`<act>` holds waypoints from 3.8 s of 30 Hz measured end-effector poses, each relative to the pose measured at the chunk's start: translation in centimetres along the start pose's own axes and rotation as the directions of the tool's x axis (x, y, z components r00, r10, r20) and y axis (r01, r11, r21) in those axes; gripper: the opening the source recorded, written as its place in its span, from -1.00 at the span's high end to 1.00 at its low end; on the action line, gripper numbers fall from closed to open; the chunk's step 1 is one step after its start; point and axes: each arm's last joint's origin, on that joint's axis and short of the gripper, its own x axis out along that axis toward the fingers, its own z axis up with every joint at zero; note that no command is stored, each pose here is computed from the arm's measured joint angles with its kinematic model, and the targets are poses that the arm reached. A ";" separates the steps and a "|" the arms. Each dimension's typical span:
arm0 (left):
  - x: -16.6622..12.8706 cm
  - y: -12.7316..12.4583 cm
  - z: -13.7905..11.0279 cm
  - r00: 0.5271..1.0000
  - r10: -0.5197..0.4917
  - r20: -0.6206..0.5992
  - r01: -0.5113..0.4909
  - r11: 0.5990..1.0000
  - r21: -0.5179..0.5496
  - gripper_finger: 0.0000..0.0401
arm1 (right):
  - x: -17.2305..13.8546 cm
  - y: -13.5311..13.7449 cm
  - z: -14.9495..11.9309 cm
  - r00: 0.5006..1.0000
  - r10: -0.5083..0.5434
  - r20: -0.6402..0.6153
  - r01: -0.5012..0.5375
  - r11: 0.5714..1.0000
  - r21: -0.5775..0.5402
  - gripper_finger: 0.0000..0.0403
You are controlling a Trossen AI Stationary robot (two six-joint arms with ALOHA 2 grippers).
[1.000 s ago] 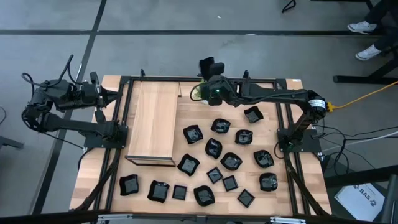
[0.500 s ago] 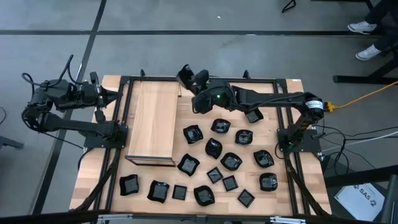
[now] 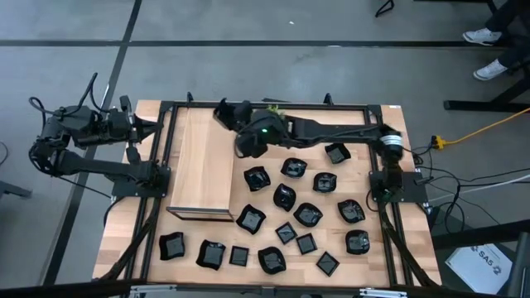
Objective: Pick & Place Mini shaped plates
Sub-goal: Put the black distorted square plate on top of the shelf, then put the black leaf shape plate on top of the shelf
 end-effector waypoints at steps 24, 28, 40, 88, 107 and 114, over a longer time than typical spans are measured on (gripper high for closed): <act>0.0 0.0 0.0 1.000 0.000 0.001 0.000 1.000 0.000 0.98 | 6.3 3.1 0.6 0.974 0.223 -0.041 -0.224 0.974 -0.022 0.90; 0.0 0.0 0.0 1.000 0.000 0.001 0.000 1.000 -0.001 0.98 | 6.5 2.9 0.3 0.974 0.228 -0.001 -0.228 0.974 0.016 0.83; 0.0 0.0 0.0 1.000 0.000 0.002 0.000 1.000 0.000 0.98 | 6.9 2.3 -0.9 0.975 0.223 -0.002 -0.223 0.972 0.070 0.81; 0.0 0.0 0.0 1.000 0.000 0.001 0.000 1.000 0.000 0.98 | 6.9 2.1 -0.7 0.977 0.210 0.039 -0.213 0.947 0.241 0.60; 0.0 0.0 0.0 1.000 0.000 0.001 0.000 1.000 0.000 0.98 | 4.9 4.8 3.4 0.967 0.209 -0.148 -0.188 0.971 0.147 -0.21; 0.0 0.0 0.0 1.000 0.000 0.001 0.000 1.000 0.000 0.98 | 1.9 6.8 5.0 0.898 0.404 -0.176 -0.365 0.905 0.216 -0.21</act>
